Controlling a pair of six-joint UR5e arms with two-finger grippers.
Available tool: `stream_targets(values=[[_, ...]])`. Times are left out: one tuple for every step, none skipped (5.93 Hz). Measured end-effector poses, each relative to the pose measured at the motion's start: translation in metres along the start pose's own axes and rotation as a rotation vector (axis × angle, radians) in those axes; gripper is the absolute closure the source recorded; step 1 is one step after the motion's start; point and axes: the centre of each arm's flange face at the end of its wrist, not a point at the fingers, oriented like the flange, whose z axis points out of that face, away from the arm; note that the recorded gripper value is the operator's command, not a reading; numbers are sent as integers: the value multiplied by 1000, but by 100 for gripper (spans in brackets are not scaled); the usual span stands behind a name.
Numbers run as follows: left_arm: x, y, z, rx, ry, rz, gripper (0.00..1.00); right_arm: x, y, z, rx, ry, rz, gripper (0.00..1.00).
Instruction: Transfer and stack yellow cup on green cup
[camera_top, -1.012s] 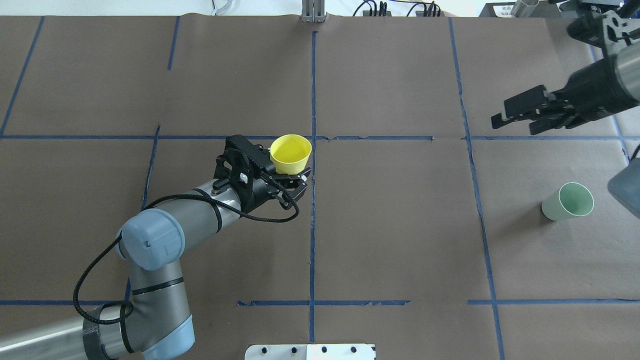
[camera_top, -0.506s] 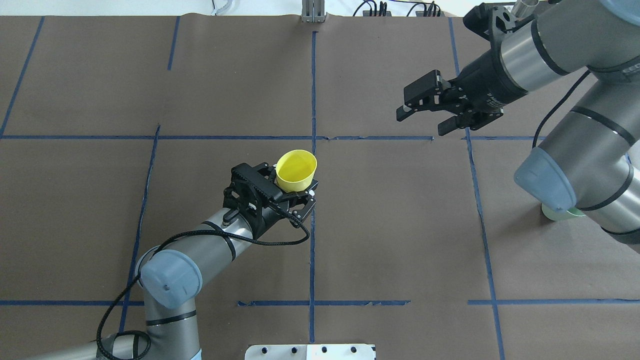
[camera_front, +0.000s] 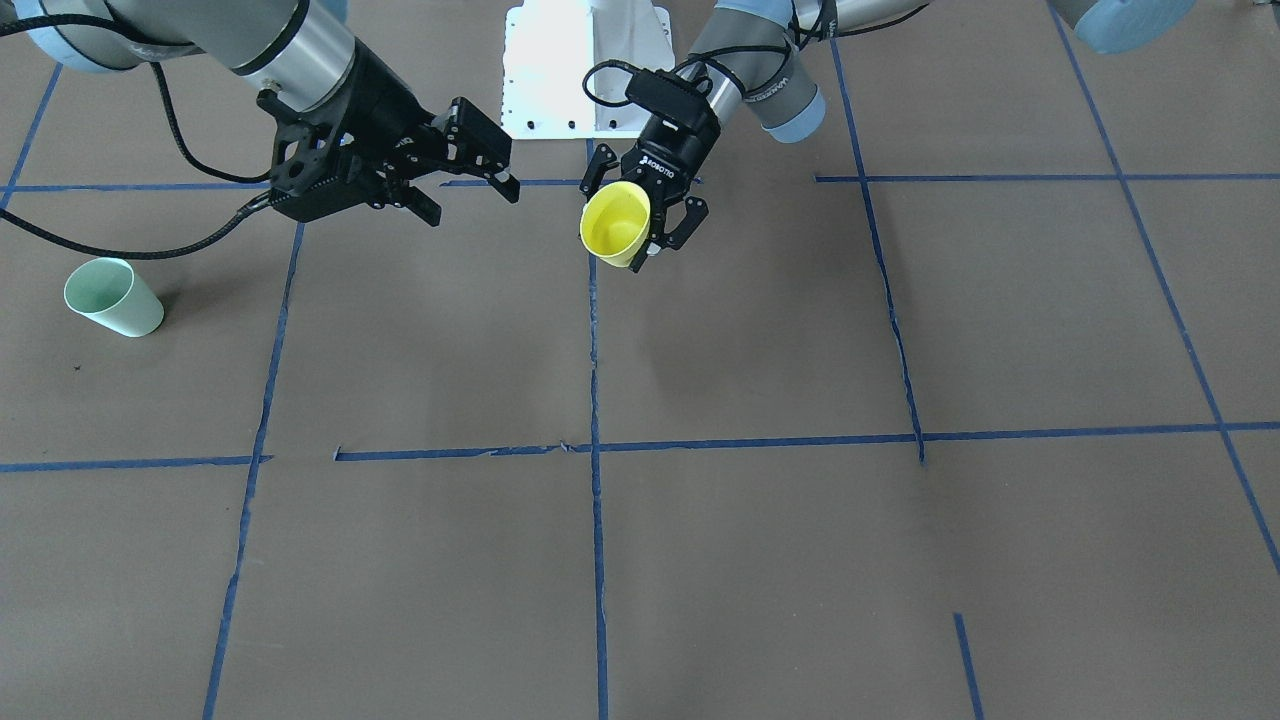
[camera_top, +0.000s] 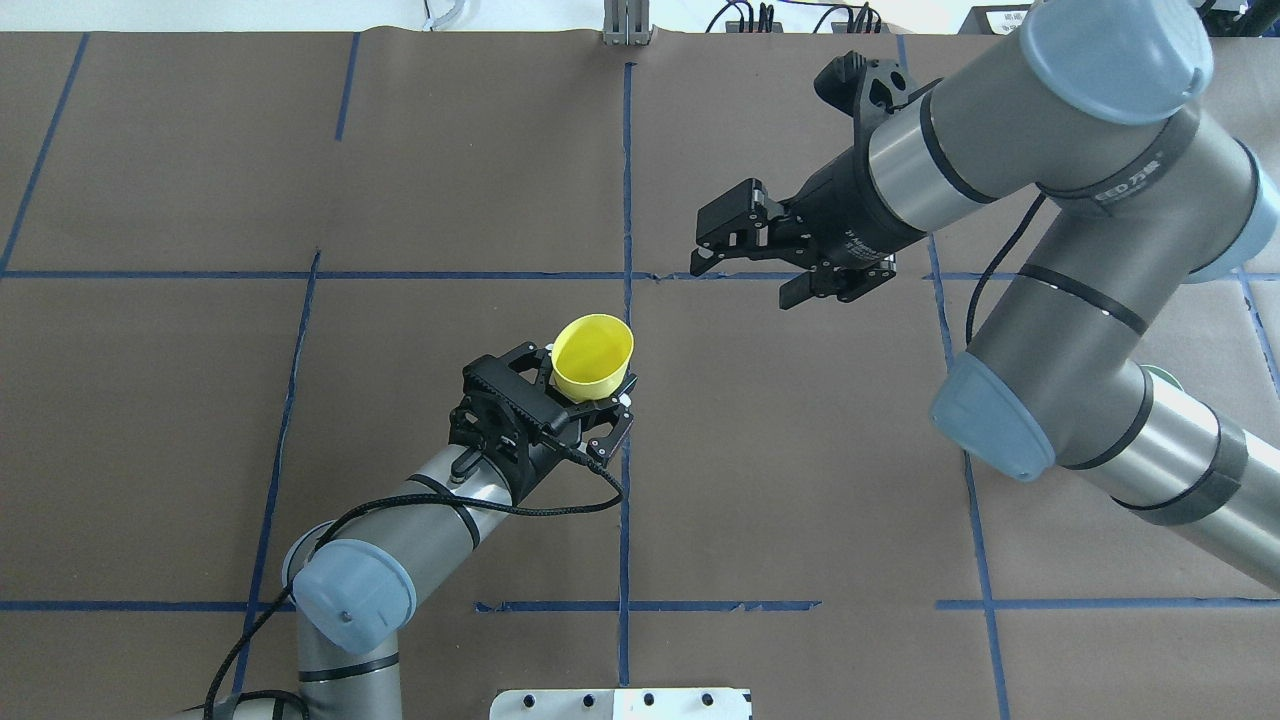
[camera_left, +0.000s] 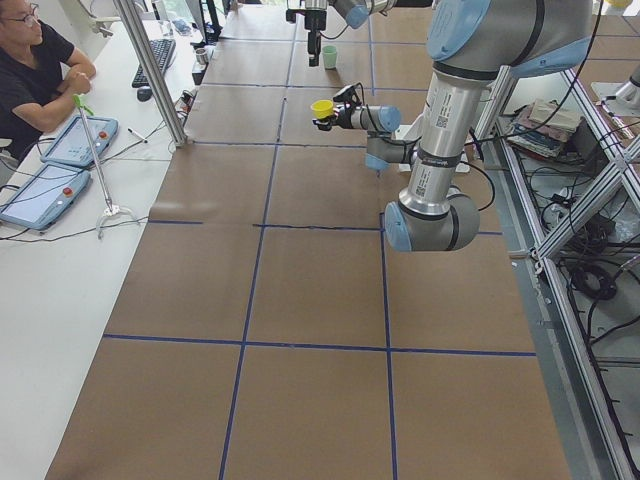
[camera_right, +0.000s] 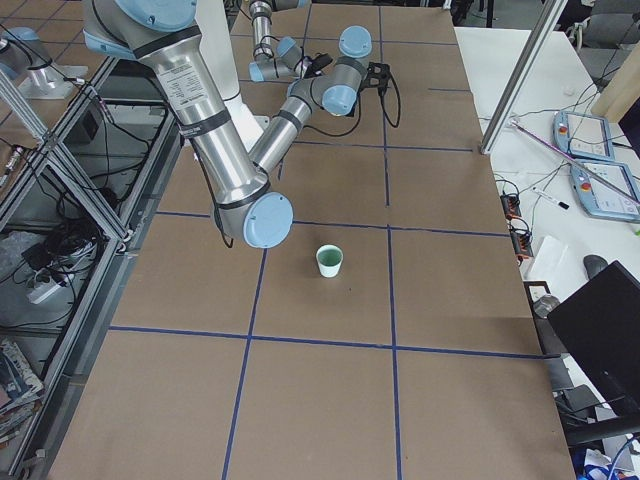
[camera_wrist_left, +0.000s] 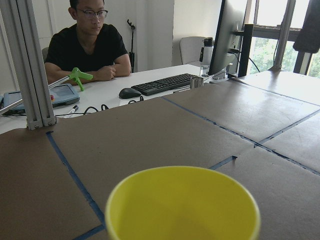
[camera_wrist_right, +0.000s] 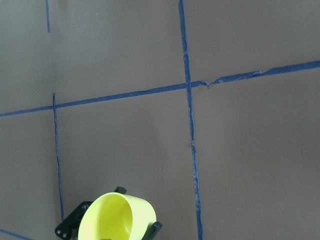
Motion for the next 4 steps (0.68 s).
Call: stream_targets(values=[[6,-3,2,2,5,36,99,-13,7,11,-5,22,19,0],[15,-5,5,2,11,69,98,-22,18,25,-4,48,24,0],[21,-4,8,-1,13,102,96,-25,30,42,4,71,18,0],[24,-5,9,0,16,121,95,-24,40,54,4,90,15,0]])
